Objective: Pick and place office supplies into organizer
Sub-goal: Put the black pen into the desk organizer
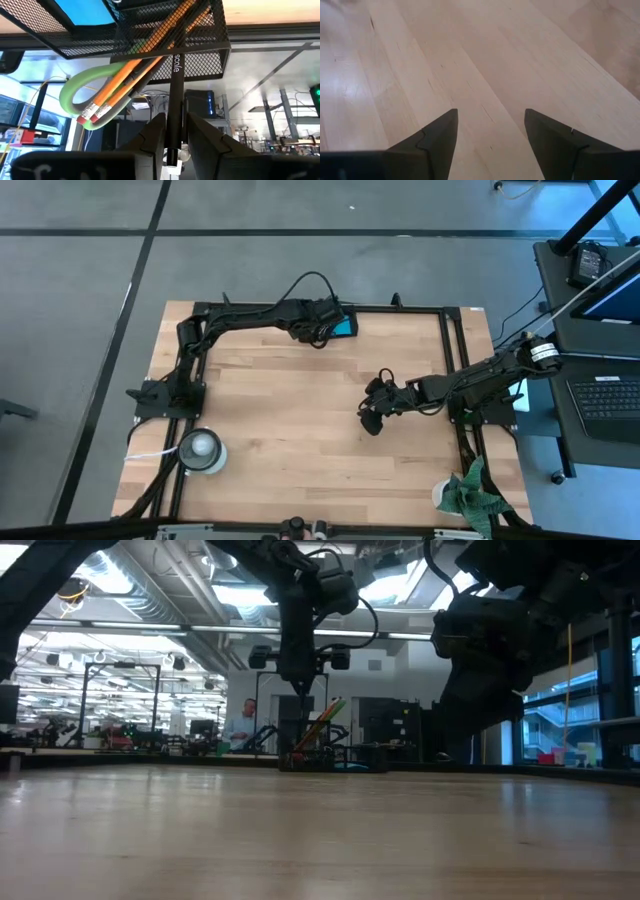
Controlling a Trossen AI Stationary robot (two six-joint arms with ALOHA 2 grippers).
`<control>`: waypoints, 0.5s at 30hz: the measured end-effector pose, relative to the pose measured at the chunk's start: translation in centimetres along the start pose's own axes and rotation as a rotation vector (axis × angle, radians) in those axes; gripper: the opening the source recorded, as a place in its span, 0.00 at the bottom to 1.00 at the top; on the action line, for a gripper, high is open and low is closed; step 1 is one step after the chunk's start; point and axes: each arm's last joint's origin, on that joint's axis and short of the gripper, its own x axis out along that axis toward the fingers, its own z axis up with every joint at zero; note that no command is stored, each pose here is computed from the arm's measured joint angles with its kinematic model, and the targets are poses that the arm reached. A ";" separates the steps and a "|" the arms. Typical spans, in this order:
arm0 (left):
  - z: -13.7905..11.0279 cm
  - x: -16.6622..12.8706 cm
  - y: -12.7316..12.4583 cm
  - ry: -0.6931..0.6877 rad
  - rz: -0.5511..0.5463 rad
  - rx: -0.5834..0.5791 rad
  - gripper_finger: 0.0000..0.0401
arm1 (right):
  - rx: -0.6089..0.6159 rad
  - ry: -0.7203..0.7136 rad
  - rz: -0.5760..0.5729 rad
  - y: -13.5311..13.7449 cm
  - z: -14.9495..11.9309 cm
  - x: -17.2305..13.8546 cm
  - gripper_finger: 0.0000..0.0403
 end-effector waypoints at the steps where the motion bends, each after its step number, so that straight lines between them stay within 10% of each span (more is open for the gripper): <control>1: 0.0 0.0 0.0 -0.004 0.003 0.000 0.18 | 0.000 0.000 0.000 0.0 0.0 0.0 0.58; 15: 0.2 0.0 0.2 -0.086 0.058 -0.010 0.19 | 0.000 0.001 0.000 0.0 0.0 0.0 0.58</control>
